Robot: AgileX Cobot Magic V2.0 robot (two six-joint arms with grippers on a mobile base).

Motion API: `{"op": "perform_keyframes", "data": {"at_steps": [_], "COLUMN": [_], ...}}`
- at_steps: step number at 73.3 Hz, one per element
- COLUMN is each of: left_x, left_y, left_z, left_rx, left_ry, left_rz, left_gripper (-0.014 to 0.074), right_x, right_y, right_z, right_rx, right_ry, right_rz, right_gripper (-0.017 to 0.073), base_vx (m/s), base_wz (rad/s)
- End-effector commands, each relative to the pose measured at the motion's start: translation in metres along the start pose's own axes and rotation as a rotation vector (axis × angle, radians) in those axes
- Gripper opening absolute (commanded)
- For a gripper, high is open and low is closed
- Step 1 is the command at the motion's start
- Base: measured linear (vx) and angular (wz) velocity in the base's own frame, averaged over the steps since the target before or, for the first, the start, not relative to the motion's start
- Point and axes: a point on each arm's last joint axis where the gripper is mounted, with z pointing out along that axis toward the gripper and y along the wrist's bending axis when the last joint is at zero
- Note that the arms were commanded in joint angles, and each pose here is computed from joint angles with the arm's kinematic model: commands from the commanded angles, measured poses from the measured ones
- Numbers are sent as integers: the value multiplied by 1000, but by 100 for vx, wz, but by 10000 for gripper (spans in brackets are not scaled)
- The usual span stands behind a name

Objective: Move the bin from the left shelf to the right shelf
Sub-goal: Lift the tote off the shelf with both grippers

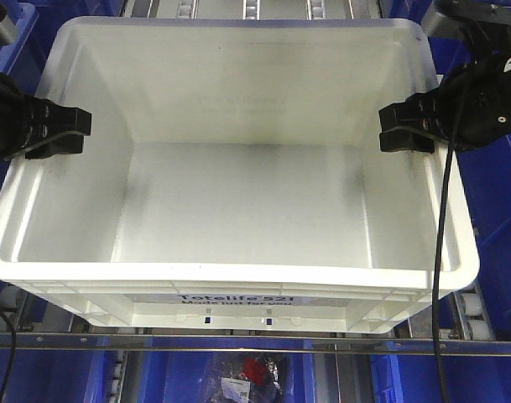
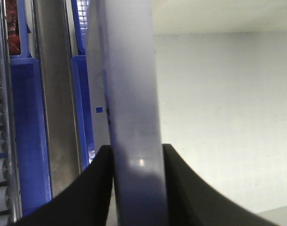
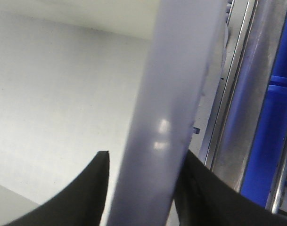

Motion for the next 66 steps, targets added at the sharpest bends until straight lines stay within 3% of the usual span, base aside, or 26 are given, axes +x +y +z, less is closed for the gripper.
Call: {"op": "perform_keyframes", "data": {"at_steps": [1,66], "left_x": [-15,-16], "left_y": [-8,-8], "left_z": [-25,-24], "left_rx": [32,29], "left_ry": [-178,-182], "left_rz": [37,38], "left_gripper": [0,1], "right_x": [-14,-13], "right_y": [3,4], "right_z": [-24,-24], "right_rx": [19,17], "right_ry": [-153,-148], "right_rz": [-58,-58], "right_gripper": [-5,-5], "base_vx": [0,0], "base_wz": [0,0]}}
